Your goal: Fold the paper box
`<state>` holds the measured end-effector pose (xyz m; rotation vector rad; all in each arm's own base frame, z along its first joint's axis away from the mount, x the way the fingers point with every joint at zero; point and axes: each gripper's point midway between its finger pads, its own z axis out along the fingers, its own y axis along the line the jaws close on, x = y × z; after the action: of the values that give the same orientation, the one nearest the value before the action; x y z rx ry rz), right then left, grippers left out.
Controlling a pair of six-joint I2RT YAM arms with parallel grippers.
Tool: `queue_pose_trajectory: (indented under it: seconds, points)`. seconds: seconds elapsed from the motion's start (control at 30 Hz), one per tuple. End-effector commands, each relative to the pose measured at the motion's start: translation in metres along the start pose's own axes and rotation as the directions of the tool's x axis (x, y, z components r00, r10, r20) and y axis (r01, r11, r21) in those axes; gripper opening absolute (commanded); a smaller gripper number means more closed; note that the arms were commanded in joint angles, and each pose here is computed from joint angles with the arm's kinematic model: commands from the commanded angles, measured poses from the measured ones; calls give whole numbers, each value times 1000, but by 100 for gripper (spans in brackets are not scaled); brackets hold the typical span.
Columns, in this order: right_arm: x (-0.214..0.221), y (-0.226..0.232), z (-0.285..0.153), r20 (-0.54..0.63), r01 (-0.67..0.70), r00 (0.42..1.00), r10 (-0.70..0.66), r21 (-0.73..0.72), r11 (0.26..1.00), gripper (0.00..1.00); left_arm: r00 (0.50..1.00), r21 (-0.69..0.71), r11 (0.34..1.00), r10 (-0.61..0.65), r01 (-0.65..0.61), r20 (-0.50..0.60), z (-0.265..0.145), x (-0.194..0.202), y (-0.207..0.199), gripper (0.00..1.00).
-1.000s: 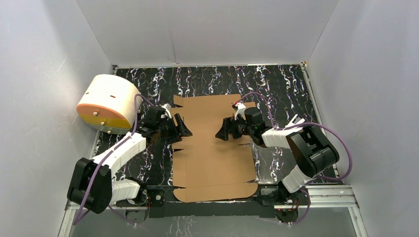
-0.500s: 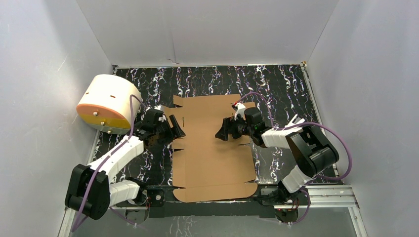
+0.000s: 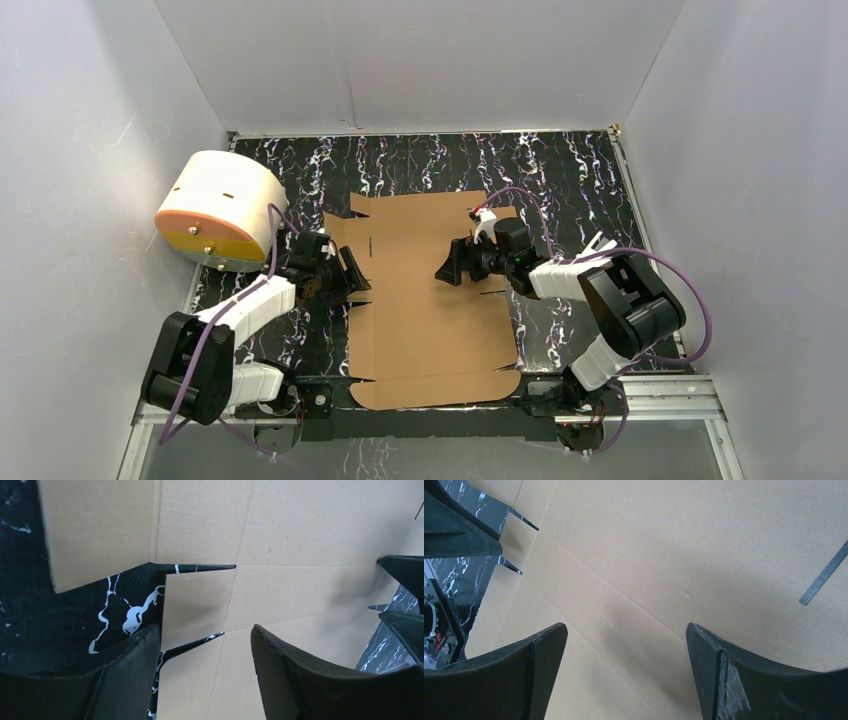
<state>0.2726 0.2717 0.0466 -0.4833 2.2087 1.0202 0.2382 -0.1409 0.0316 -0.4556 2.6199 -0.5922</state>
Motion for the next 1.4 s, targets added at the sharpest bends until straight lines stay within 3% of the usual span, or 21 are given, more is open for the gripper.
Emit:
queue_pose_trajectory:
  seconds: [0.0,0.23,0.67,1.1,1.37]
  points:
    - [22,-3,2,-63,-31,998,31,11,999,99,999,77,997,19,-17,-30,2,2,-14,61]
    - [22,-3,2,-60,-33,998,33,8,999,98,998,191,980,60,-56,-13,-15,-8,-46,53]
    - [24,-4,3,-64,-35,997,35,11,999,99,992,277,955,121,-109,-26,-24,-4,-90,49]
    - [23,-3,2,-62,-33,998,33,12,999,99,982,249,961,153,-122,-110,13,21,-93,50]
    - [-4,7,-5,-29,21,999,-21,7,1000,99,978,186,960,206,-210,42,-17,-14,-98,55]
